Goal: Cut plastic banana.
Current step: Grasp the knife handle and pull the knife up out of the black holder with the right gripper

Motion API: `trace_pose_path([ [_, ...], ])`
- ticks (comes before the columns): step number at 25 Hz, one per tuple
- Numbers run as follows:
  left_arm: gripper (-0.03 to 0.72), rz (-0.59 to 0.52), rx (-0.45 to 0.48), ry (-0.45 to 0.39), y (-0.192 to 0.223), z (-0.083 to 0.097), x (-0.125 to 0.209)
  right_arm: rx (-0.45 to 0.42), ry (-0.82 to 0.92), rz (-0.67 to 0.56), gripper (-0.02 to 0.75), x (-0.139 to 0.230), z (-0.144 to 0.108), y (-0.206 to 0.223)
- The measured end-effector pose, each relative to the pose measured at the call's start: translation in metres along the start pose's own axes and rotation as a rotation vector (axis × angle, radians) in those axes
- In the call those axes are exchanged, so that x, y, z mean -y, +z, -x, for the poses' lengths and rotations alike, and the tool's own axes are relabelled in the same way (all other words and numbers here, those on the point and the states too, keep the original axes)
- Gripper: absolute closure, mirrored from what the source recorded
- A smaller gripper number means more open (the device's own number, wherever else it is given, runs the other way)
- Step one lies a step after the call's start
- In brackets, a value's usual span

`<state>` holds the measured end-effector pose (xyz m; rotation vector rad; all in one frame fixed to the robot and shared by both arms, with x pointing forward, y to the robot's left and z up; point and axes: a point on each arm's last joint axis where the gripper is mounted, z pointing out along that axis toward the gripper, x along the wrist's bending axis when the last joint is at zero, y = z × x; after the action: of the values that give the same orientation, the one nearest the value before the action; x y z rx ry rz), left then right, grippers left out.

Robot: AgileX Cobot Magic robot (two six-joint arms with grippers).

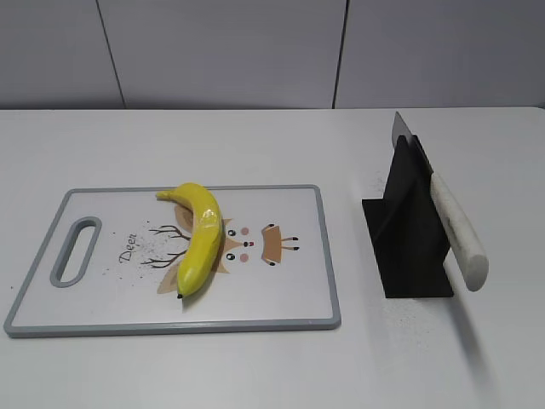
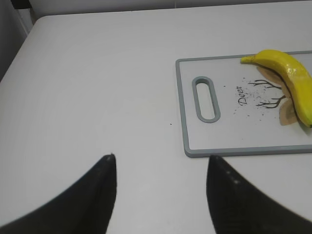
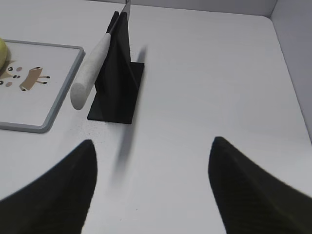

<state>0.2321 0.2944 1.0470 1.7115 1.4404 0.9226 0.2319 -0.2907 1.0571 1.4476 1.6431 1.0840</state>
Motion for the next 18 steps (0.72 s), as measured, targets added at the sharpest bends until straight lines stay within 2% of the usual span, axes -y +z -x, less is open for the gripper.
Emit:
trace_pose_path([
  [7, 0.135, 0.0, 0.0, 0.0, 0.0, 0.0, 0.0, 0.0, 0.003, 0.0, 0.197, -0.002, 0.0, 0.001],
  [11, 0.135, 0.0, 0.0, 0.0, 0.0, 0.0, 0.0, 0.001, 0.027, -0.088, 0.197, -0.015, 0.002, 0.018],
  [18, 0.137, 0.0, 0.0, 0.0, 0.0, 0.0, 0.0, 0.008, 0.051, -0.233, 0.197, -0.061, 0.006, 0.06],
])
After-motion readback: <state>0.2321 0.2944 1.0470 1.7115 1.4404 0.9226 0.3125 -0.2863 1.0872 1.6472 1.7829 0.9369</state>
